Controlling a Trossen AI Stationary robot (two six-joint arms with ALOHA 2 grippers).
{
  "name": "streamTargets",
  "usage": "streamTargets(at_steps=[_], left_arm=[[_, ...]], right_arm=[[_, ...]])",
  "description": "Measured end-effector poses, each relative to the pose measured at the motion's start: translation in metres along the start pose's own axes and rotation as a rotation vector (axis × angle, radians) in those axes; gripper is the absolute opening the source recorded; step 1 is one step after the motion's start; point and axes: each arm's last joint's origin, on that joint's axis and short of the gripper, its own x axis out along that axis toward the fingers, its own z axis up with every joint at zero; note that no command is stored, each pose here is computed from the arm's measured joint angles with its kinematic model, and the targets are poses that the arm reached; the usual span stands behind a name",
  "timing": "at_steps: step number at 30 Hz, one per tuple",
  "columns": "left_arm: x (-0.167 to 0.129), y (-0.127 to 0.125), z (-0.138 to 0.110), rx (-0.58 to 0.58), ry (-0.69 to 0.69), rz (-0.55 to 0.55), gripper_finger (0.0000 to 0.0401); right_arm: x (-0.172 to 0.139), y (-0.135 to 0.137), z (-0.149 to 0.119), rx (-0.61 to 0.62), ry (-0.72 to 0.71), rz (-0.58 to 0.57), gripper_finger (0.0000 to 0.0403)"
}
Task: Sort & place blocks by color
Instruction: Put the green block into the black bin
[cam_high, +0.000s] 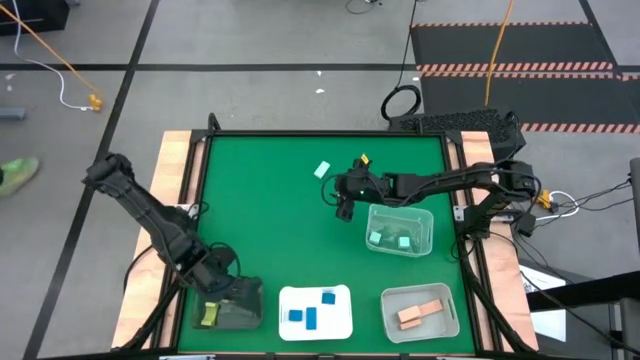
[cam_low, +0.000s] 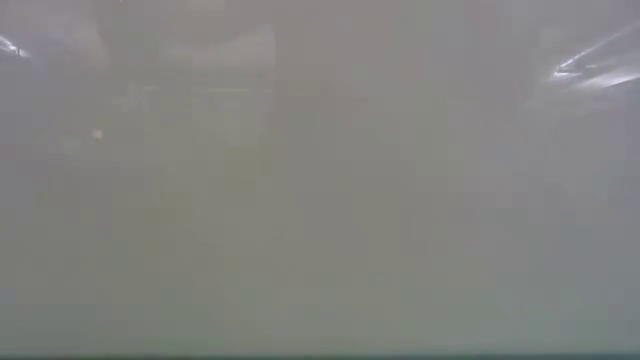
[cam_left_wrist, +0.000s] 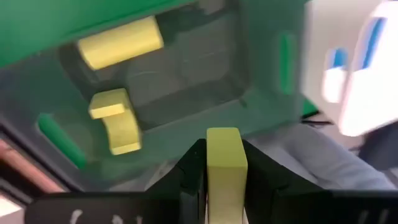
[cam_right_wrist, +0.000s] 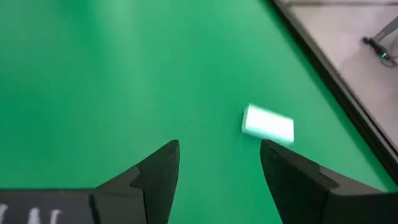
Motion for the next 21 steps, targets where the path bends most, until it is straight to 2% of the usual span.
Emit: streamTargets(at_steps=[7,18,21], left_arm=[[0.021,-0.004,-0.001,-0.016,-0.027,0.068,0.0077],[0.036,-0.007,0.000,-0.049,-0.052,0.109,0.0084],[0.036,-0.007,0.000,-0.073,-0.050,0.104,0.0094]], right_arm=[[0.003,-0.001,-0.002,0.049,-0.104,-0.002,0.0215],[0.003,-0.001,-0.002,0.046,-0.101,-0.002,0.0215],[0.003,0.000,-0.003,0.042,-0.091,0.055,0.0215]])
